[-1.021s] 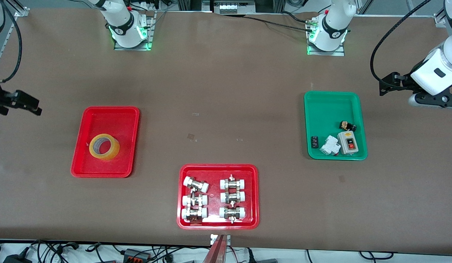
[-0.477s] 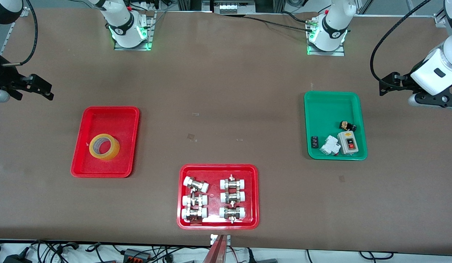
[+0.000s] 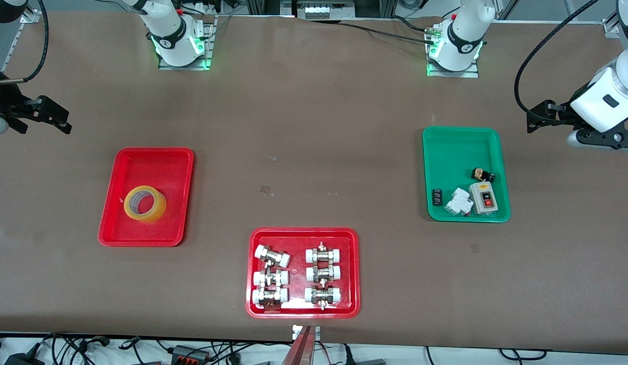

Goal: Left arm passes tape to right arm into tray

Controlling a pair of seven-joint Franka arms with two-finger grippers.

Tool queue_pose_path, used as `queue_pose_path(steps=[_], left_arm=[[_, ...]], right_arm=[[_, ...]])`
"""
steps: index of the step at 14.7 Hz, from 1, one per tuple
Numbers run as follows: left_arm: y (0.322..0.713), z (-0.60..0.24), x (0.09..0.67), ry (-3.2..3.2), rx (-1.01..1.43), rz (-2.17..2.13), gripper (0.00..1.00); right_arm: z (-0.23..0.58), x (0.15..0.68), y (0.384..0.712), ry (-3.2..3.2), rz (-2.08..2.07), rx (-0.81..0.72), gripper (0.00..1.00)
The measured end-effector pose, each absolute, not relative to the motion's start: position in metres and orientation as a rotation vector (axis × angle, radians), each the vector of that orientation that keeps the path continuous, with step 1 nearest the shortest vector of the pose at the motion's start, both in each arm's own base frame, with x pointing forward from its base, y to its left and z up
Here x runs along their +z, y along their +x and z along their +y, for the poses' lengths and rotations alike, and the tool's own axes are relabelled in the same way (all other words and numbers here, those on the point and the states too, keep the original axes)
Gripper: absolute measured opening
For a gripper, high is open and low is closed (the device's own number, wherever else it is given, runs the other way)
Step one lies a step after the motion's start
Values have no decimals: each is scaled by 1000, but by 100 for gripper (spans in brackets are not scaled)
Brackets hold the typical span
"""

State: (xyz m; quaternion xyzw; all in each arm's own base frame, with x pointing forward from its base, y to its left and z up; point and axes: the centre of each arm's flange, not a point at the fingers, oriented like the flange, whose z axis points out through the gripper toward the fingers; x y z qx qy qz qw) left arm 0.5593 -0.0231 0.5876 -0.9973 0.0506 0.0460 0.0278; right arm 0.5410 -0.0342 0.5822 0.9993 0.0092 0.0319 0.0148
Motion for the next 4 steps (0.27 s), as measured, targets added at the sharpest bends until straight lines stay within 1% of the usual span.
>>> queue_pose_path(steps=[4], left_arm=[[563,-24,590,-3081,88,158,100]], right_arm=[[-34,582,537,3113,27,63,100]])
